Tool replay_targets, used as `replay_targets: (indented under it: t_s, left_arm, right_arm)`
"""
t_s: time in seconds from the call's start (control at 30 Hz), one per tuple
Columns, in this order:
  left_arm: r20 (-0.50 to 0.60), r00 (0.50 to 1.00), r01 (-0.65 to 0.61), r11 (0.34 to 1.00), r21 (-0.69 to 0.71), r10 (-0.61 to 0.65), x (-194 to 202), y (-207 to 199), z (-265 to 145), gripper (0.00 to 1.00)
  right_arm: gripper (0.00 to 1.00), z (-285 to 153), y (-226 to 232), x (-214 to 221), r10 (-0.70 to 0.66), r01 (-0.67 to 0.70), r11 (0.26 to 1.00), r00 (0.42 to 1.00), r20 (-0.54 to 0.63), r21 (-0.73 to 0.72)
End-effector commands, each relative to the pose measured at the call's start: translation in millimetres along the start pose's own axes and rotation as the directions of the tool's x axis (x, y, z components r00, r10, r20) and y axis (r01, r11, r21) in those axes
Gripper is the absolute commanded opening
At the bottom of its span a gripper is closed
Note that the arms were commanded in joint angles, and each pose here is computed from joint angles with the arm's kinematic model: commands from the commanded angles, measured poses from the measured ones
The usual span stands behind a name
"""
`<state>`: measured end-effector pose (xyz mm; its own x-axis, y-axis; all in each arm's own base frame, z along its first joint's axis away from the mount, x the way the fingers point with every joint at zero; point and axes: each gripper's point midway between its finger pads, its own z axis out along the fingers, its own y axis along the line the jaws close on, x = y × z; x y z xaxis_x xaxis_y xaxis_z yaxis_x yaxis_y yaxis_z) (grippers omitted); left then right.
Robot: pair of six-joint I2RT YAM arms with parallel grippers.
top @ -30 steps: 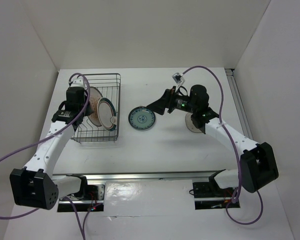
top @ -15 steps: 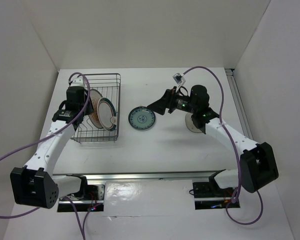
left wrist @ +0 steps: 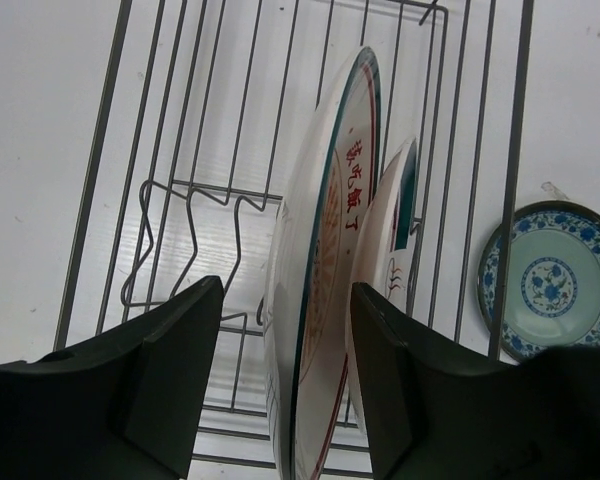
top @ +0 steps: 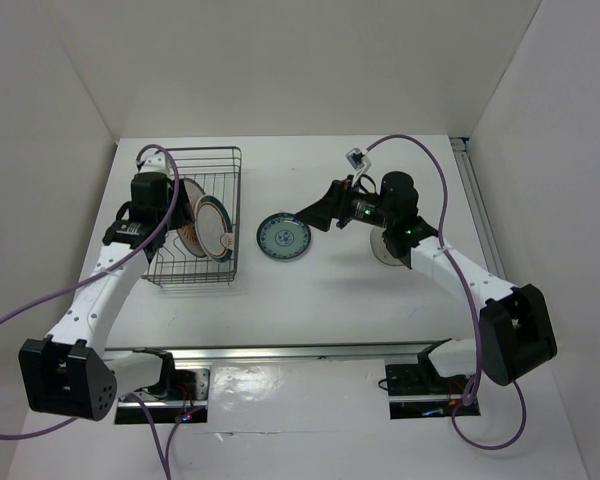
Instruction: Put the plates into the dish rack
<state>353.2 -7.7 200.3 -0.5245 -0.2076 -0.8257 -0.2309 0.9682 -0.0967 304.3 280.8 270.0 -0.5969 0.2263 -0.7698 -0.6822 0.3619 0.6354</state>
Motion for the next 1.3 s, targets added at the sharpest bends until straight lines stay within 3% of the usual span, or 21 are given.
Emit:
replay_targets:
  t_s: [0.0,0.6,0.83,1.27]
  left_arm:
    - [0.092,0.995,0.022,0.998,0.062,-0.028,-24.6,-11.0,-10.9,0.67]
    - [0.075,0.997,0.016,0.989,0.149,-0.027,-20.7,-26.4,-11.1,0.67]
    - [0.124,0.992,0.005,0.98,0.198,-0.03,-29.1,-32.1,-23.0,0.67]
    - [0.102,0.994,0.018,0.991,0.132,-0.032,-25.7,-22.0,-16.1,0.67]
  right_arm:
    - [1.0,-4.5,12.2,-14.0,-0.064,0.066,0.997,0.997,0.052,-0.033]
    - [1.0,-4.8,10.0,-10.6,-0.058,0.059,0.998,0.997,0.046,-0.03]
    - [1.0,-4.8,10.4,-10.6,-0.049,0.05,0.998,0.998,0.046,-0.03]
    - [1.0,-3.5,9.7,-9.1,-0.049,0.051,0.998,0.998,0.04,-0.037]
